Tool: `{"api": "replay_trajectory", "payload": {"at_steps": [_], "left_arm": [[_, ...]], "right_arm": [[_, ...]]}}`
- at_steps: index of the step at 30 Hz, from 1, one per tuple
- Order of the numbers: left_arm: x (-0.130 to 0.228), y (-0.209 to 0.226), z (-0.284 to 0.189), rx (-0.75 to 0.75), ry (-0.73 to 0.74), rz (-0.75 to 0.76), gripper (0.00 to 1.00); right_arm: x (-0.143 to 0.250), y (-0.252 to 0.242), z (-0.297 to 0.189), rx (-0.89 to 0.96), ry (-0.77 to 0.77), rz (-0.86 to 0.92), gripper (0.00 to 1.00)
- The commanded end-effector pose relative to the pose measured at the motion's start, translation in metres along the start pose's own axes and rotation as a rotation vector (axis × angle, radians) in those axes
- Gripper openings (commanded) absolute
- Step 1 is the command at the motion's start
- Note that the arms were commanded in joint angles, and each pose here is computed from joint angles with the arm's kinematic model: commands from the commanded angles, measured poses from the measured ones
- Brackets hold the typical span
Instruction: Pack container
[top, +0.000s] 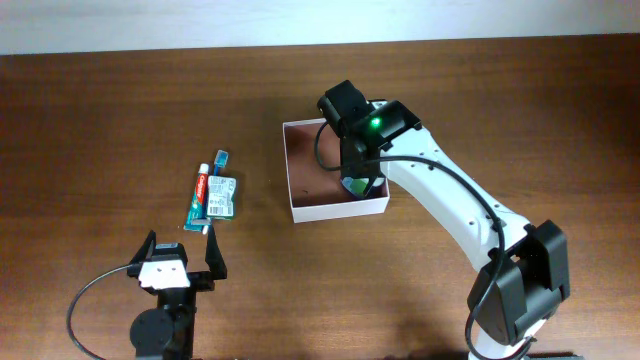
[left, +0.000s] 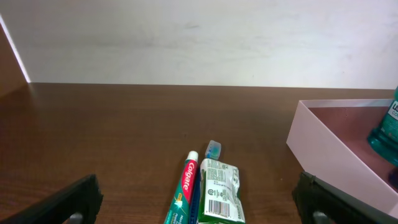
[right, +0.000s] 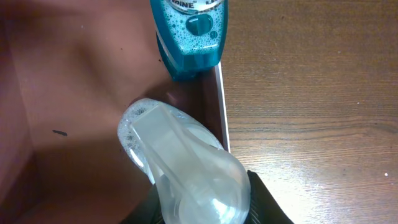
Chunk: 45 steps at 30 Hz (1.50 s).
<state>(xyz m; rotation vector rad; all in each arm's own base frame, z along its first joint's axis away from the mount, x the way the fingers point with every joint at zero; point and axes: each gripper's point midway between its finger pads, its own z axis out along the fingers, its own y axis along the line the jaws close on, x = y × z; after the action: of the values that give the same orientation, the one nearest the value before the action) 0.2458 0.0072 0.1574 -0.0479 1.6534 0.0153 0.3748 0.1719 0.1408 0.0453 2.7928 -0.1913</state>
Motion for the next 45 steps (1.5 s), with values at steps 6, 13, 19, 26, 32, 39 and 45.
{"api": "replay_trajectory", "payload": {"at_steps": [6, 13, 19, 26, 32, 39, 45], "left_arm": [[0.001, -0.004, 0.0, 0.019, -0.003, 0.016, 0.99], [0.001, -0.004, 0.0, 0.019, -0.003, 0.016, 0.99], [0.001, -0.003, 0.0, 0.018, -0.003, 0.016, 0.99], [0.001, -0.004, 0.0, 0.019, -0.003, 0.016, 0.99], [0.001, -0.004, 0.0, 0.019, -0.003, 0.016, 0.99], [0.001, -0.004, 0.0, 0.019, -0.003, 0.016, 0.99], [0.001, -0.004, 0.0, 0.019, -0.003, 0.016, 0.99]], "right_arm": [[0.001, 0.0, 0.004, 0.016, 0.007, 0.008, 0.4], [-0.001, 0.002, 0.004, 0.005, 0.0, 0.001, 0.55], [-0.009, 0.006, 0.002, -0.013, -0.03, -0.042, 0.62], [-0.033, 0.01, -0.032, -0.059, -0.105, -0.099, 0.62], [-0.056, 0.007, -0.091, -0.119, -0.204, -0.154, 0.62], [-0.034, 0.042, -0.123, -0.37, -0.167, -0.45, 0.04], [0.005, 0.056, -0.112, -0.491, -0.069, -0.762, 0.04]]}}
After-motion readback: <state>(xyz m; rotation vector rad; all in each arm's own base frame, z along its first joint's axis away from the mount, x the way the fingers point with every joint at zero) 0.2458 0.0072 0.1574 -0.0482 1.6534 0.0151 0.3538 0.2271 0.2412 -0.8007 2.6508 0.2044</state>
